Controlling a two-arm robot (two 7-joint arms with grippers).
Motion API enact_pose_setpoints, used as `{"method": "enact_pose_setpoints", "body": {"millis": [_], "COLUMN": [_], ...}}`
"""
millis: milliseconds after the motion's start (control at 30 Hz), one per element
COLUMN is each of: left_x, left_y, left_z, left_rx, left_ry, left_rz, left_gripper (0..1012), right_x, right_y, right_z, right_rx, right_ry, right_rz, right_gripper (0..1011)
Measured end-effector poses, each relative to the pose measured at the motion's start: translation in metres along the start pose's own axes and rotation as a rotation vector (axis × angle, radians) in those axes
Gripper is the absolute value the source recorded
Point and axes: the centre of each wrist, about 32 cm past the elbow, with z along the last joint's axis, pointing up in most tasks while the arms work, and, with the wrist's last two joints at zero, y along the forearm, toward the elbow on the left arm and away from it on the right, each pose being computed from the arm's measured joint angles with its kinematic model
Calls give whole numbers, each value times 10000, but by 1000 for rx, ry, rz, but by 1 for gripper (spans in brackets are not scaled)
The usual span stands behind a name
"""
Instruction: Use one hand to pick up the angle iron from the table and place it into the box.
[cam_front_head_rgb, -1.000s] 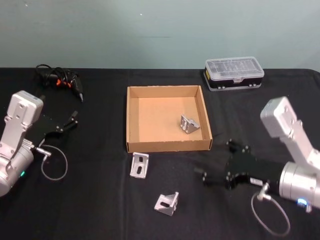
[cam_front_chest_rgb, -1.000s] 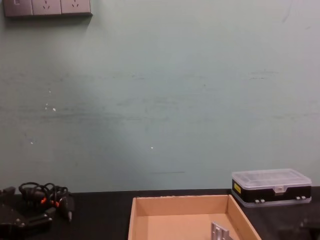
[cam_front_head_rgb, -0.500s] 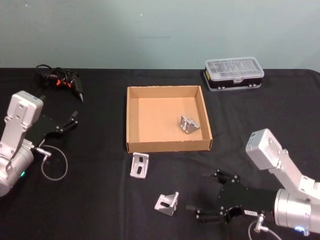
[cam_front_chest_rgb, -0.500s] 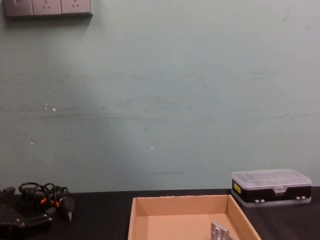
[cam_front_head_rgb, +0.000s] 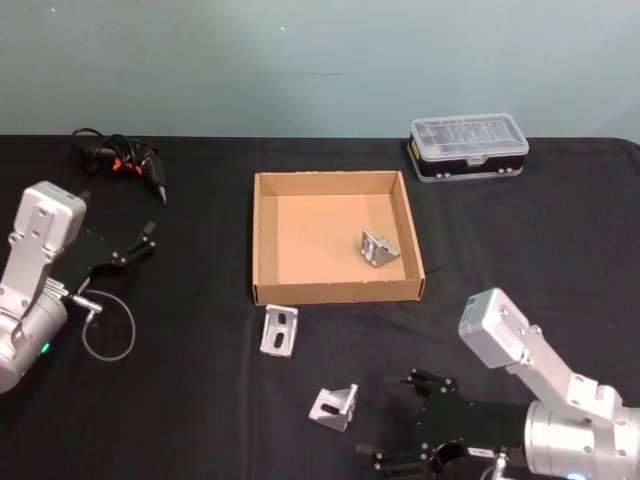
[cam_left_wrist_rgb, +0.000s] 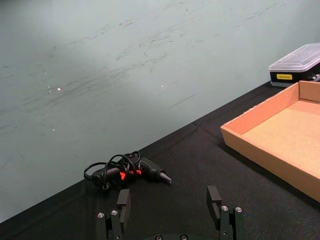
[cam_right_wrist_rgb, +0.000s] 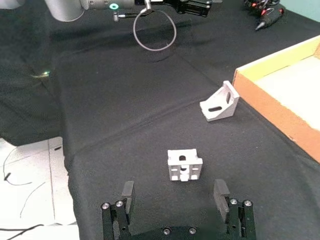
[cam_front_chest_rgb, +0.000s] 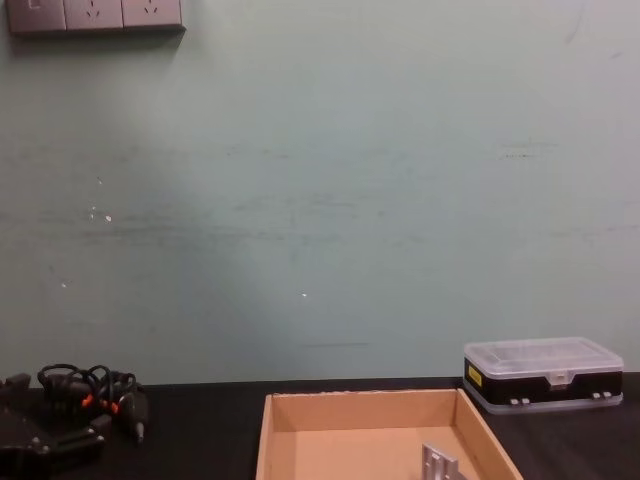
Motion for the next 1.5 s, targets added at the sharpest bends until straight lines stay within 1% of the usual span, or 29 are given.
{"method": "enact_pose_setpoints", "body": {"millis": [133, 333, 567, 1233, 1500], "left_x": [0, 0, 0, 0, 0], "left_y": [0, 0, 0, 0, 0], "left_z": [0, 0, 0, 0, 0], "left_rx": [0, 0, 0, 0, 0], "left_ry": [0, 0, 0, 0, 0], "left_rz": [0, 0, 0, 0, 0], "left_gripper": [1000, 1000, 1000, 1000, 1000], "right_x": [0, -2, 12, 102, 134], "right_y": [45, 160, 245, 419, 466], "right_z": [-4, -17, -13, -7, -27], "right_rx": [0, -2, -5, -2, -2], "right_ry": [3, 13, 14, 30, 42], "right_rz": [2, 12, 10, -13, -20], "right_gripper": [1004, 1004, 1004, 1004, 1004]}}
